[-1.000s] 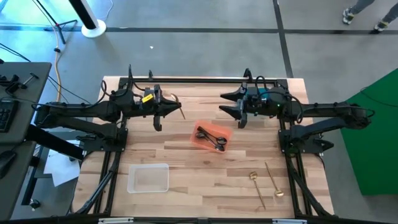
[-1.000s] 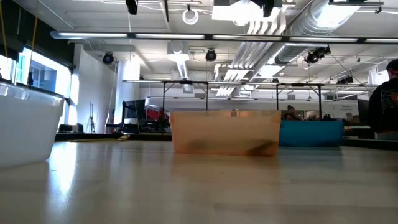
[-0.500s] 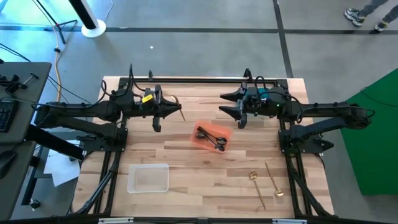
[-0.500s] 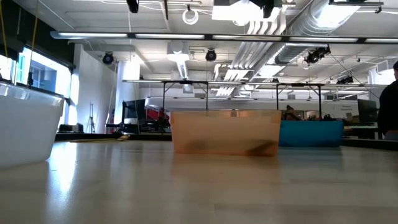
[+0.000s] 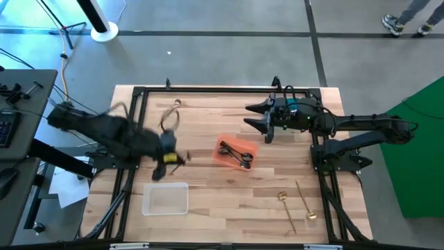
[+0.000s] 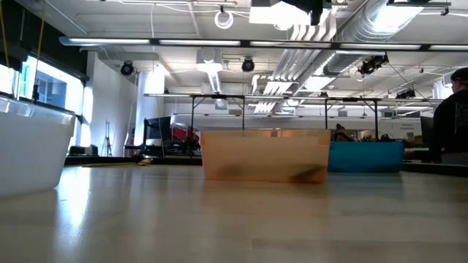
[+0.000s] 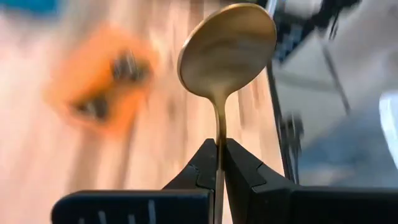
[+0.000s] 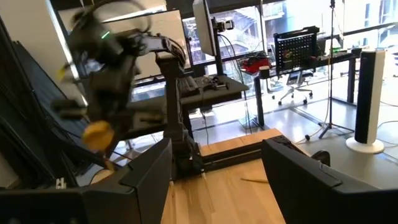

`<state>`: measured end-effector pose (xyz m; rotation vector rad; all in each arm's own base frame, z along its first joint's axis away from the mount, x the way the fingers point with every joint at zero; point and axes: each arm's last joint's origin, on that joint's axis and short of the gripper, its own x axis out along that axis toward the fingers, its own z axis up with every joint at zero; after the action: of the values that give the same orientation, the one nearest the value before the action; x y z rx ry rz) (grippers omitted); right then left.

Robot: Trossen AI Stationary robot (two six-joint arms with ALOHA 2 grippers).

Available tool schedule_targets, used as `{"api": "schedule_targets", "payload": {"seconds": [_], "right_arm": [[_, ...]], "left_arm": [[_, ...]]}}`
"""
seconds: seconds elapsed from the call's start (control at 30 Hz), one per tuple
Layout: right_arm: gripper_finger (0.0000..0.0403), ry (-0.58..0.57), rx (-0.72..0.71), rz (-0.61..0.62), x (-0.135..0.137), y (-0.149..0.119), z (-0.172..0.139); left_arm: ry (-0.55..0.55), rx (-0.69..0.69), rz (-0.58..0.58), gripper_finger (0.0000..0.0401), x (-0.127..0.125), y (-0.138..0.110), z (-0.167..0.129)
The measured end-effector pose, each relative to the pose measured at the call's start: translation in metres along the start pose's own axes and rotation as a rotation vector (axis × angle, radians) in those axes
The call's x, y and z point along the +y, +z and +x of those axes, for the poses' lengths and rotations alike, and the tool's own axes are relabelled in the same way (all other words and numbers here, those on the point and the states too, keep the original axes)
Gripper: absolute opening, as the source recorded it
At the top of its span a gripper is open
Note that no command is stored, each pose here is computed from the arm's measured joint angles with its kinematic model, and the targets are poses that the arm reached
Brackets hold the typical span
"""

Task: Sort silverware by color (type)
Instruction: Put the top right golden spoon into the white bin

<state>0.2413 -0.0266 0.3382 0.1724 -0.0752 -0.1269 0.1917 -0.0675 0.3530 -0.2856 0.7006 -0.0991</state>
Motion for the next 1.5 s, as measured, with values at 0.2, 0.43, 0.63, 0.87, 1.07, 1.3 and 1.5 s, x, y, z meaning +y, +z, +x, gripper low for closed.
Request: {"api": "schedule_targets", "payload": {"seconds": [0.2, 0.43, 0.63, 0.87, 1.07, 1.3, 1.5], "right_arm": [[0.0234, -0.040, -0.001, -0.001, -0.001, 0.000, 0.000], [0.0234, -0.080, 0.009, -0.002, -0.003, -0.002, 0.000], [0.0234, -0.086, 0.029, 0.005, -0.003, -0.004, 0.000], [0.0234, -0.088, 0.037, 0.005, -0.003, -0.005, 0.000], [0.0234, -0.087, 0.037, 0.006, -0.003, -0.005, 0.000], [0.0234, -0.088, 0.039, 0.007, -0.003, -0.005, 0.000], [0.0234, -0.089, 0.045, 0.007, -0.003, -0.005, 0.000]], "left_arm": [[0.026, 0.347, 0.104, 0.0000, -0.038, -0.042, 0.038], [-0.042, 0.578, 0.336, 0.0000, -0.061, -0.070, 0.086], [-0.139, 0.686, 0.330, 0.0000, -0.051, -0.093, 0.112], [-0.126, 0.698, 0.394, 0.0000, -0.028, -0.108, 0.125], [-0.157, 0.736, 0.366, 0.0000, -0.013, -0.117, 0.133], [-0.173, 0.765, 0.403, 0.0000, -0.005, -0.128, 0.148], [-0.183, 0.853, 0.400, 0.0000, -0.001, -0.140, 0.164]]}}
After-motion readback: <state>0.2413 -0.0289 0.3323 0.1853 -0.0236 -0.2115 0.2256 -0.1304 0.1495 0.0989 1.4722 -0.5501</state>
